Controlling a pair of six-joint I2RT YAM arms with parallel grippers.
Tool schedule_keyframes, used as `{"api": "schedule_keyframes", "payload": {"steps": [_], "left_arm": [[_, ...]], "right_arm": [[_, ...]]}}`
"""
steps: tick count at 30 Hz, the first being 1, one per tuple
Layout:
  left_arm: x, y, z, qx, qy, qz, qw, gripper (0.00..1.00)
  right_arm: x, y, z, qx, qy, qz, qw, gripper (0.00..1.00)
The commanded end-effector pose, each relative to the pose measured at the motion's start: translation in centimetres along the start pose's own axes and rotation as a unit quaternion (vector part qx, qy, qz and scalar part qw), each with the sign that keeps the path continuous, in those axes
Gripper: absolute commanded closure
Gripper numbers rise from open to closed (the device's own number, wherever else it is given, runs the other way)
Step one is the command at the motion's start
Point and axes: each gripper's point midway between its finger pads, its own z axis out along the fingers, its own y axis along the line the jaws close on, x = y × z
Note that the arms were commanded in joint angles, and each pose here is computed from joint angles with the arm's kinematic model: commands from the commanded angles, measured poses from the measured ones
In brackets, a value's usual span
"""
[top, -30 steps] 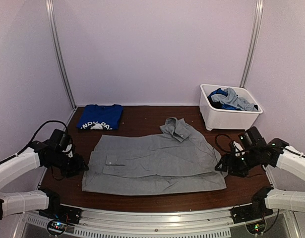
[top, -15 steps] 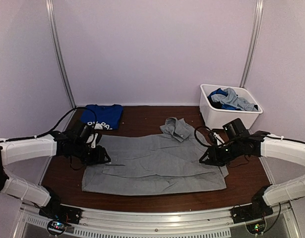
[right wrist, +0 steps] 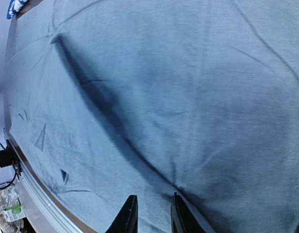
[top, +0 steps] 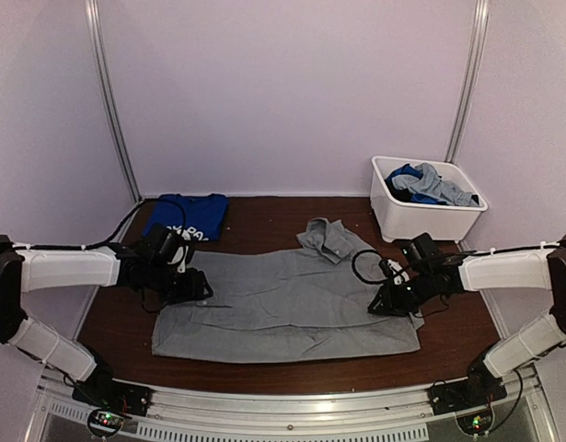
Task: Fold and stack the mixed laundry pile
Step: Smooth out the 1/3-folded shirt at the center of the board, then pick up the 1/3-folded shirt from the center of the board.
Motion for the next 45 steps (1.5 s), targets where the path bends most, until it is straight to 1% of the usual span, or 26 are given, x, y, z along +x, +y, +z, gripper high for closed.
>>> {"api": "schedule_keyframes", "payload": {"steps": [1,5,10,13,15,16,17,18,19,20,22,26,28,30,33,35,38,39,40,44,45], "left_arm": [[1.1,1.8,1.4,-0.033,0.008,-0.006,0.999,0.39],[3.8,4.0,1.8,-0.066,0.042,-0.022,0.997,0.40],[6.4,5.4,0.4,-0.071,0.053,-0.035,0.995,0.40],[7.2,5.5,-0.9,-0.061,0.049,-0.038,0.996,0.40],[6.7,4.7,-1.8,-0.039,0.035,-0.026,0.998,0.40],[6.1,4.1,-2.3,-0.028,0.021,-0.019,0.999,0.38],[5.1,3.4,-2.8,-0.017,0.004,-0.010,1.000,0.36],[4.1,3.0,-3.2,-0.017,-0.010,-0.003,1.000,0.30],[2.7,2.3,-3.8,-0.015,-0.026,0.002,1.000,0.25],[1.7,1.9,-4.0,-0.011,-0.035,0.006,0.999,0.22],[-0.4,1.3,-4.0,-0.004,-0.047,0.003,0.999,0.21],[-4.5,0.4,-3.6,0.018,-0.070,-0.004,0.997,0.20],[-6.4,0.4,-3.5,0.021,-0.079,-0.009,0.997,0.20],[-8.3,0.0,-3.6,0.025,-0.091,-0.005,0.996,0.20],[-9.9,-0.1,-3.3,0.023,-0.098,0.001,0.995,0.20],[-10.7,0.3,-2.9,0.021,-0.099,0.001,0.995,0.19],[-11.2,1.4,-1.9,0.018,-0.094,-0.013,0.995,0.19],[-11.4,1.7,-1.6,0.017,-0.095,-0.015,0.995,0.18],[-11.4,2.1,-1.3,0.013,-0.093,-0.019,0.995,0.18],[-11.5,3.2,-0.3,0.008,-0.088,-0.030,0.996,0.18],[-11.6,3.4,-0.2,0.007,-0.089,-0.030,0.996,0.18]], "right_arm": [[0.6,-3.1,1.1,0.041,-0.001,0.004,0.999,0.76],[2.6,-4.1,2.0,0.040,0.026,0.016,0.999,0.78],[5.3,-4.7,1.3,0.045,0.039,0.032,0.998,0.79],[6.9,-3.7,0.5,0.026,0.044,0.035,0.998,0.79],[6.7,-1.9,-0.4,-0.006,0.034,0.023,0.999,0.75],[5.7,-0.8,-1.2,-0.019,0.017,0.012,1.000,0.71],[4.4,0.2,-2.0,-0.029,-0.006,-0.002,1.000,0.65],[2.8,1.2,-2.9,-0.032,-0.034,-0.020,0.999,0.59],[1.3,1.8,-3.7,-0.028,-0.053,-0.034,0.998,0.50],[-0.6,2.7,-4.4,-0.024,-0.074,-0.054,0.996,0.44],[-3.2,2.7,-4.6,0.004,-0.087,-0.080,0.993,0.38],[-8.5,3.4,-3.6,0.025,-0.108,-0.106,0.988,0.32],[-10.5,3.3,-2.6,0.038,-0.103,-0.112,0.988,0.32],[-12.1,2.9,-1.0,0.047,-0.097,-0.116,0.987,0.30],[-13.8,2.5,0.7,0.050,-0.089,-0.124,0.987,0.25],[-14.8,2.3,2.0,0.052,-0.083,-0.133,0.986,0.25],[-16.2,2.2,3.4,0.057,-0.071,-0.144,0.985,0.30],[-16.8,2.1,3.7,0.061,-0.071,-0.145,0.985,0.34],[-17.5,2.0,3.7,0.066,-0.075,-0.144,0.984,0.40],[-20.8,3.7,2.0,0.067,-0.109,-0.150,0.980,0.82],[-21.5,4.5,1.3,0.064,-0.120,-0.154,0.979,0.95]]}}
